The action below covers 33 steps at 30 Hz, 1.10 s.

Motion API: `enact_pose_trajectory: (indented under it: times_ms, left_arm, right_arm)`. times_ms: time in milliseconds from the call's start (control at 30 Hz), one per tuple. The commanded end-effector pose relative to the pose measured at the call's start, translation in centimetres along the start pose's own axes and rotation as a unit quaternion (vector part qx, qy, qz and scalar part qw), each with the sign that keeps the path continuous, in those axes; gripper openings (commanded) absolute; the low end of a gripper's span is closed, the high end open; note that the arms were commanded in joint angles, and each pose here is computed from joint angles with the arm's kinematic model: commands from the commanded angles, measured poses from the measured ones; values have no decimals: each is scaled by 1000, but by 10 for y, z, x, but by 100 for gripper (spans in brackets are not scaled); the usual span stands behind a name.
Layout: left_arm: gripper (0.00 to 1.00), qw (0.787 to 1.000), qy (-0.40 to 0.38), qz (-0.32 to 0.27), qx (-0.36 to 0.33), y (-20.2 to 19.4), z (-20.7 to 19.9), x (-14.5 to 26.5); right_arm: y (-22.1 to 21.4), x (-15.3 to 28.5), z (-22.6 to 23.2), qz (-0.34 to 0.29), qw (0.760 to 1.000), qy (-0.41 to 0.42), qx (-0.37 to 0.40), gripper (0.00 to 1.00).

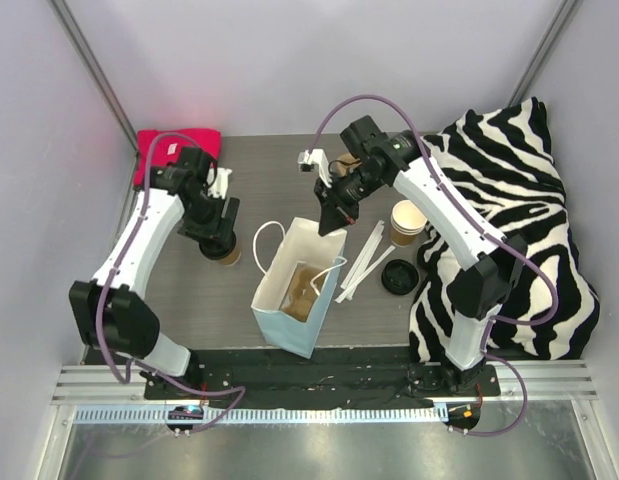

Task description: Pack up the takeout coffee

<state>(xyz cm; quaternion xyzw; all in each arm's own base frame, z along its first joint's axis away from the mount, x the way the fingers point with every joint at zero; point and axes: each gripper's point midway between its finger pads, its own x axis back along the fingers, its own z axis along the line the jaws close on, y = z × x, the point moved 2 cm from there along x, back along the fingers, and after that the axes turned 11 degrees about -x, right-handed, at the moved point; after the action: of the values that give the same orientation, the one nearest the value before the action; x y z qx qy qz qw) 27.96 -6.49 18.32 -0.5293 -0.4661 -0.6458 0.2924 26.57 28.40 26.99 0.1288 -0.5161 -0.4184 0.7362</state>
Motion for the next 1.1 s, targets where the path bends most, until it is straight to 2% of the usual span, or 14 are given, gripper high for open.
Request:
enact_pose_trajectory:
  times_ms: [0, 67, 100, 200, 400, 533, 633, 767, 933, 1067]
  left_arm:
    - [40, 990, -12, -133, -46, 32, -9, 84]
    - [41, 982, -18, -177, -67, 41, -14, 117]
    - [41, 971, -13, -225, -79, 54, -16, 147]
    - [40, 941, -24, -315, -122, 69, -32, 206]
    - [40, 895, -111, -381, -202, 70, -93, 249]
    - [41, 862, -127, -421, -251, 69, -118, 275]
    - [42, 842, -142, -433, -289, 69, -139, 290]
    - [42, 837, -145, -403, -340, 65, -161, 277]
    - [41, 821, -115, -392, -399, 61, -175, 269]
    - [40, 836, -88, -354, -410, 58, -170, 248]
  right_arm:
    - [13, 26, 21, -47, 998, -13, 33, 1]
    - [15, 28, 23, -54, 998, -18, 38, 1]
    - [15, 29, 23, -56, 998, -21, 35, 1]
    - [17, 30, 24, -70, 997, -29, 31, 1]
    - [25, 36, 24, -101, 993, -53, 18, 1]
    - [29, 38, 19, -121, 990, -74, -8, 1]
    - [32, 39, 15, -130, 987, -91, -28, 1]
    - [35, 38, 8, -136, 984, -105, -50, 1]
    - [36, 36, -1, -143, 979, -122, -78, 1]
    - [37, 41, -6, -152, 975, -132, -90, 1]
